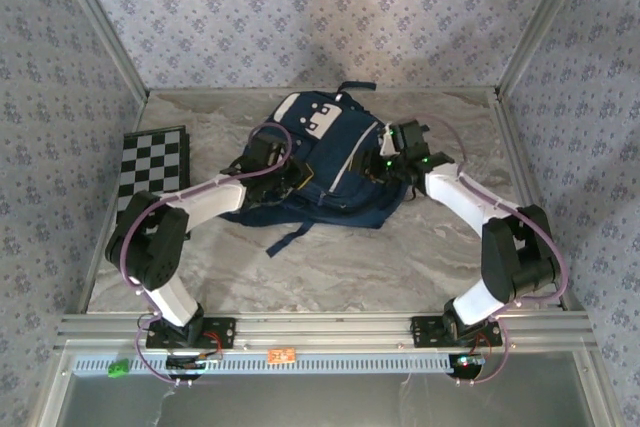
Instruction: Pack books, pencil case, and school supplies into a backpack
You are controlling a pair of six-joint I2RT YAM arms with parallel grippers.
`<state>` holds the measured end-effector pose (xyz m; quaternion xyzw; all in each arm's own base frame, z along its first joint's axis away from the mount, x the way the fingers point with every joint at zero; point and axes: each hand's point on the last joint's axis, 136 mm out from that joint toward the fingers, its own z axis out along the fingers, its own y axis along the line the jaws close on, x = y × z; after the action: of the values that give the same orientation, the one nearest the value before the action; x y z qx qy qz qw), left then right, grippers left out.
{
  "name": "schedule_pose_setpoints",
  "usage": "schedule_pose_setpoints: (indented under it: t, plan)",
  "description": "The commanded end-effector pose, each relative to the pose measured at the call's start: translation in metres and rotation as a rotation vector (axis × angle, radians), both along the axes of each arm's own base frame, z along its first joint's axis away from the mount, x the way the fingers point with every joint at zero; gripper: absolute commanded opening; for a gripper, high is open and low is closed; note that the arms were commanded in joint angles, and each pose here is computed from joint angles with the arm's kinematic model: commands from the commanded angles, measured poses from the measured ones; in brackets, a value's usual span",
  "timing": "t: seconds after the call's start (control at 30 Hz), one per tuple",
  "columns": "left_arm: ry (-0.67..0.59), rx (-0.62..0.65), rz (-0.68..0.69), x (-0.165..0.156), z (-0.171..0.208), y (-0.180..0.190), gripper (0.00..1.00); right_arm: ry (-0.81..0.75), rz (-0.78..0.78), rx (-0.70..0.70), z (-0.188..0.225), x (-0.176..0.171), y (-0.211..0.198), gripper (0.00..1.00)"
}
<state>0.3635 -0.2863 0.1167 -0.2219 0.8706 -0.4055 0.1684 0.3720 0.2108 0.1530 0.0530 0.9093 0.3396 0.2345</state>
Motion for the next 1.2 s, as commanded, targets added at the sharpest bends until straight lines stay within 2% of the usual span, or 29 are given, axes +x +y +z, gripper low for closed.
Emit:
schedule_pose_setpoints:
  t: [0.0, 0.13, 0.23, 0.43, 0.53, 0.67, 0.8, 0.93, 1.07, 1.17]
  plan:
    - [-0.035, -0.088, 0.074, 0.016, 0.025, -0.020, 0.07, -0.005, 0.014, -0.087, 0.008, -0.001, -0.019, 0.51]
    - [-0.033, -0.111, 0.154, 0.022, 0.031, -0.020, 0.00, 0.012, -0.045, -0.241, 0.011, -0.022, -0.051, 0.59]
    - [-0.043, -0.132, 0.168, 0.020, 0.041, -0.028, 0.00, 0.036, -0.061, -0.341, 0.013, -0.048, -0.059, 0.61]
    - [-0.069, -0.194, 0.175, 0.014, 0.066, -0.044, 0.00, 0.002, 0.024, -0.395, -0.001, -0.090, -0.007, 0.58]
    - [-0.071, -0.217, 0.157, 0.009, 0.075, -0.052, 0.00, -0.037, 0.024, -0.380, -0.005, -0.091, 0.021, 0.49]
    - [-0.073, -0.236, 0.153, 0.007, 0.077, -0.054, 0.00, -0.043, -0.016, -0.362, -0.019, -0.084, 0.031, 0.44]
    - [-0.081, -0.272, 0.142, 0.005, 0.083, -0.057, 0.00, -0.079, -0.042, -0.338, -0.024, -0.073, 0.041, 0.34]
    - [-0.074, -0.283, 0.136, 0.004, 0.085, -0.059, 0.00, -0.124, -0.094, -0.390, -0.025, -0.062, 0.038, 0.30]
    - [-0.077, -0.293, 0.123, 0.002, 0.088, -0.061, 0.00, -0.186, -0.106, -0.394, -0.020, -0.054, 0.041, 0.31]
    - [-0.081, -0.298, 0.121, 0.003, 0.090, -0.062, 0.00, -0.170, -0.143, -0.439, -0.026, -0.050, 0.036, 0.30]
